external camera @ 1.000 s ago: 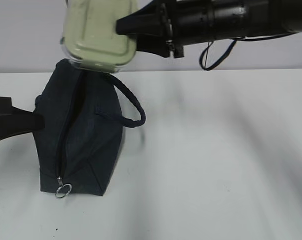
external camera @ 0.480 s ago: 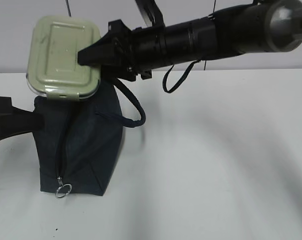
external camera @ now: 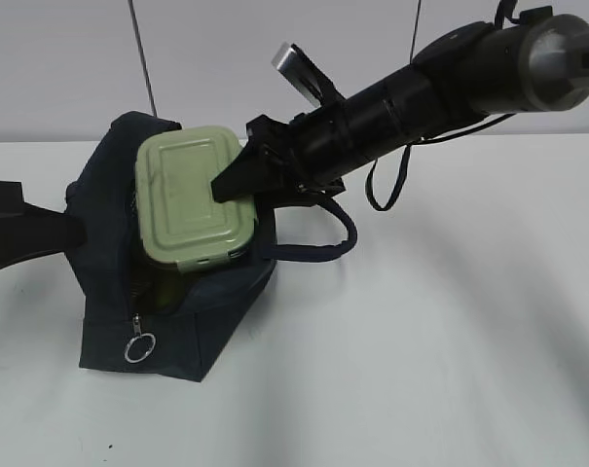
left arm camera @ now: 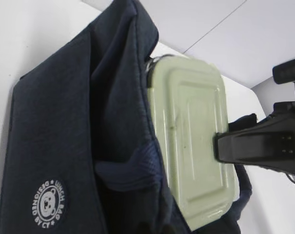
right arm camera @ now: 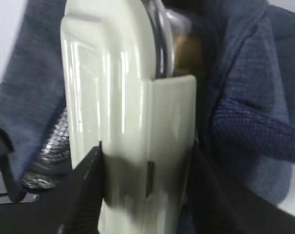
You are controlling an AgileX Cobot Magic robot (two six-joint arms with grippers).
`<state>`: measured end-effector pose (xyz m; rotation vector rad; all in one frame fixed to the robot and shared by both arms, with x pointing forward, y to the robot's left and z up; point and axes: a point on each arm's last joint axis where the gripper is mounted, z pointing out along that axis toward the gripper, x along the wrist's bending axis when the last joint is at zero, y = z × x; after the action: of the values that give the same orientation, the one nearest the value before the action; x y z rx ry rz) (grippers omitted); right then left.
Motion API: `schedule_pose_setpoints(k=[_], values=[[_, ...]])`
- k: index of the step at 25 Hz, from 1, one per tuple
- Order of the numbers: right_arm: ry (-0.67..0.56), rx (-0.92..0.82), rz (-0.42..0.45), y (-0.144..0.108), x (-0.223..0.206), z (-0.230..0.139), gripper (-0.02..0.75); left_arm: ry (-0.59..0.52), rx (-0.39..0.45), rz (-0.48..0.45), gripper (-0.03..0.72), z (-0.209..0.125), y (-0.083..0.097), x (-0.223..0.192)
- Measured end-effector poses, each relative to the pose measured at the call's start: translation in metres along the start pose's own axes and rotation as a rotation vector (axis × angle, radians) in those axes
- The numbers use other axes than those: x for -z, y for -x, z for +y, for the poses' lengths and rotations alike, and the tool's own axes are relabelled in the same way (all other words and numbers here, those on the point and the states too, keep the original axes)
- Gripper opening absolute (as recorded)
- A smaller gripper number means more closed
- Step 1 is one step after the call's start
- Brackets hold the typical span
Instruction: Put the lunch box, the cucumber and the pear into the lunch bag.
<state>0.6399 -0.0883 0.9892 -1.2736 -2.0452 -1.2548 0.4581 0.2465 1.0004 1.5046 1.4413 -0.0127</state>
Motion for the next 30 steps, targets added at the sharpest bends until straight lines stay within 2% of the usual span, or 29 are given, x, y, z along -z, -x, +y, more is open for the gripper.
schedule_pose_setpoints(k=[6,9,12,19,21,26,30], values=[[-0.013,0.022,-0.053,-0.005,-0.016,-0.004,0.391,0.014,0.013,0.005,-0.015,0.001,0.000,0.000],[-0.002,0.038,-0.070,-0.010,-0.026,-0.005,0.451,0.020,0.019,0.008,-0.015,0.002,-0.001,0.000],[0.012,0.059,-0.062,-0.016,-0.027,-0.001,0.509,0.021,0.019,0.008,-0.015,0.002,-0.001,0.000],[-0.001,0.174,-0.044,-0.036,-0.008,0.024,0.526,0.023,0.022,0.008,-0.015,0.002,-0.001,0.000],[-0.027,0.182,-0.081,-0.040,0.004,0.033,0.526,0.023,0.022,0.008,-0.015,0.002,-0.001,0.000],[-0.149,0.152,-0.257,-0.037,0.025,0.038,0.526,0.024,0.024,0.008,-0.015,0.002,-0.001,0.000],[-0.193,0.137,-0.279,-0.035,0.024,0.035,0.526,0.025,0.025,0.007,-0.015,0.002,-0.001,0.000]])
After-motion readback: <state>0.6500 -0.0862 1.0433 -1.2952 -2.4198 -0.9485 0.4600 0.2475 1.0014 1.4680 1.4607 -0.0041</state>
